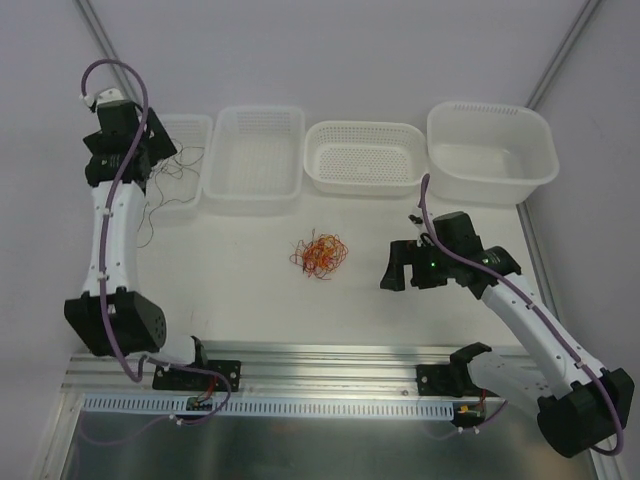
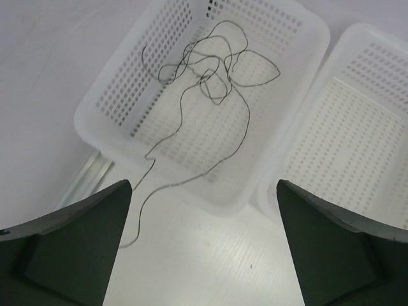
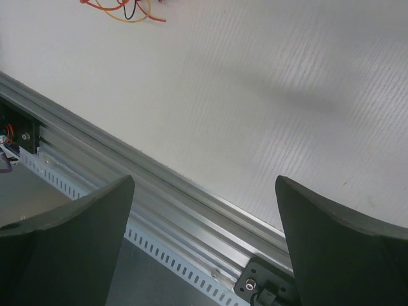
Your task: Untangle the cables
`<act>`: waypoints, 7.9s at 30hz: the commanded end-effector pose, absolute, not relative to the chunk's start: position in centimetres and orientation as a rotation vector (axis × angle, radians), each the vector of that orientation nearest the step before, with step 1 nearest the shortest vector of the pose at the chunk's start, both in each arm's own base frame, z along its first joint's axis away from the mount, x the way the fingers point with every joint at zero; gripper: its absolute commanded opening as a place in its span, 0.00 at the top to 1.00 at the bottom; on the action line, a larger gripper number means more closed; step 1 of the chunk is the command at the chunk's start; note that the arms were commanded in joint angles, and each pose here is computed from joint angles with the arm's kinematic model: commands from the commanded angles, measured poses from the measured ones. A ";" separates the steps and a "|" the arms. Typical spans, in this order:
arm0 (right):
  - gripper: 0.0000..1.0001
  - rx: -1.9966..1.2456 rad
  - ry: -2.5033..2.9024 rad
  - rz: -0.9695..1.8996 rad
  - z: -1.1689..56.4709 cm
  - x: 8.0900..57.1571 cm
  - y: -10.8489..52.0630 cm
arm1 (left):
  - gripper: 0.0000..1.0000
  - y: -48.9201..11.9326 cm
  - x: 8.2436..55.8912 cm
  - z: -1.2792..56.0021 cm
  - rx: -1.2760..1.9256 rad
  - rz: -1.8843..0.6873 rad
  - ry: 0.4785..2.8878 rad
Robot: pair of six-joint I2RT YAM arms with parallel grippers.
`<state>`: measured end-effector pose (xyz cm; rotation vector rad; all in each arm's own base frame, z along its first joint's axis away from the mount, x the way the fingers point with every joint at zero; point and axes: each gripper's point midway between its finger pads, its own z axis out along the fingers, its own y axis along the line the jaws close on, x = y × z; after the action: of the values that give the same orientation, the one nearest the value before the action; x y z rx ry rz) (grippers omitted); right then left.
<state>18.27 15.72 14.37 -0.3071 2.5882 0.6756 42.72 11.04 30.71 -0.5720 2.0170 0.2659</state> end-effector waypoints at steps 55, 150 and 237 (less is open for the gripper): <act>0.02 -0.359 2.509 0.790 17.4 16.2 16.4 | 0.99 19.5 34.1 11.7 -1.482 -0.458 1.457; 0.02 -0.273 2.599 0.722 15.4 16.3 16.8 | 0.62 5.8 53.3 10.5 -0.298 -0.524 2.324; 0.99 -0.394 2.184 0.763 25.8 25.8 33.7 | 0.01 -22.2 21.7 16.9 0.234 -0.864 2.271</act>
<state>26.86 32.86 23.26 -0.3226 2.2687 0.6537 21.47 -21.29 15.16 0.2199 2.3282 -0.8108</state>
